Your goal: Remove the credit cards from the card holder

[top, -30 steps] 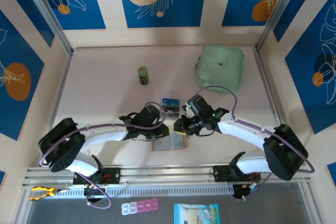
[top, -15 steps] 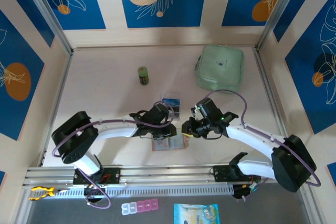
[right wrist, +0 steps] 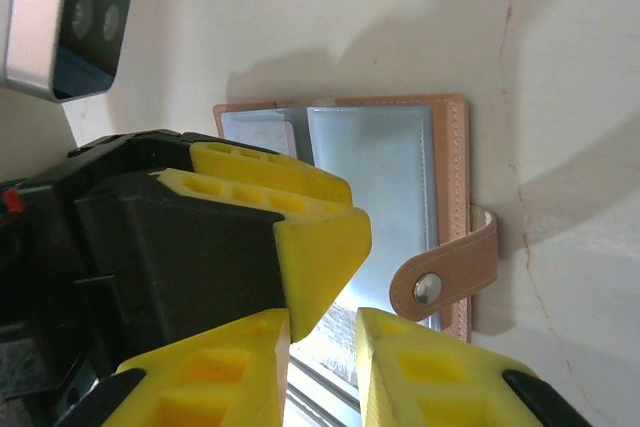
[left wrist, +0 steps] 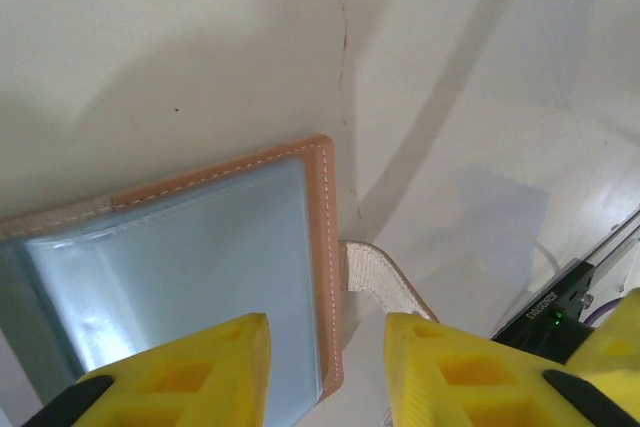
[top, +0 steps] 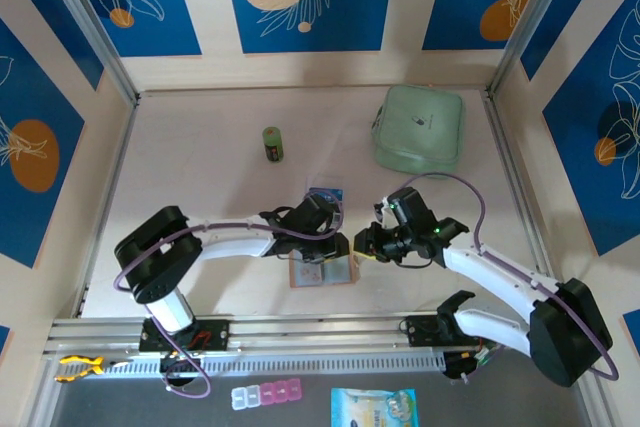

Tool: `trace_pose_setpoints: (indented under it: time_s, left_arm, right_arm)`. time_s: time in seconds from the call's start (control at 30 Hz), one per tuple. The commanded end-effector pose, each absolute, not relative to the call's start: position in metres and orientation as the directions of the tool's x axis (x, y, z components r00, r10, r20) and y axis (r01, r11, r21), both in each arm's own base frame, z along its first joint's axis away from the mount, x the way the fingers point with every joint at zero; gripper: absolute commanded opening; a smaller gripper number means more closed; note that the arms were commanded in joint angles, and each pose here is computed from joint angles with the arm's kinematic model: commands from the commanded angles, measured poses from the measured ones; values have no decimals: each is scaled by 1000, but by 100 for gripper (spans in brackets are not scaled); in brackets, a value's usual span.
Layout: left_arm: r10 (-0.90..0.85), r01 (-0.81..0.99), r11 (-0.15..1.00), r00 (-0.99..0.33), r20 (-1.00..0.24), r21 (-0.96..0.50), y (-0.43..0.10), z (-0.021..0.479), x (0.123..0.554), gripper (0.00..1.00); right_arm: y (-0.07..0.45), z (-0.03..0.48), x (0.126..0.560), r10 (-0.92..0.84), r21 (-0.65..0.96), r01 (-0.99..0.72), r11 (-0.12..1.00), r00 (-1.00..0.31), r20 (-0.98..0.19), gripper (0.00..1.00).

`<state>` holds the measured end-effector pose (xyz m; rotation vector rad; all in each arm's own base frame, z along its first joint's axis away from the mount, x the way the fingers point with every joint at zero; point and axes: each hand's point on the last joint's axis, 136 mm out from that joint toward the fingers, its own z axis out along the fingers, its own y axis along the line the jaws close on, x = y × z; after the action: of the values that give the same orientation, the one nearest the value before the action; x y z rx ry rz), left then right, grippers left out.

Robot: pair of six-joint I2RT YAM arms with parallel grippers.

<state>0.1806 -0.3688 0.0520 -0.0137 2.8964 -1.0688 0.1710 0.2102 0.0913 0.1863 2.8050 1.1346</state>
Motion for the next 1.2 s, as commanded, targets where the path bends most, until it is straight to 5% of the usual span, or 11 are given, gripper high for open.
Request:
trace_pose_setpoints:
  time_s: [0.0, 1.17]
  left_arm:
    - [6, 37, 753, -999, -50, -657, -376, 58, 177, 35]
    - [-187, -88, 779, -978, -97, -620, -257, 49, 171, 26]
  right_arm:
    - [206, 88, 161, 133, 696, 73, 715, -991, -32, 26]
    - [291, 72, 171, -55, 641, -30, 767, -998, 18, 24]
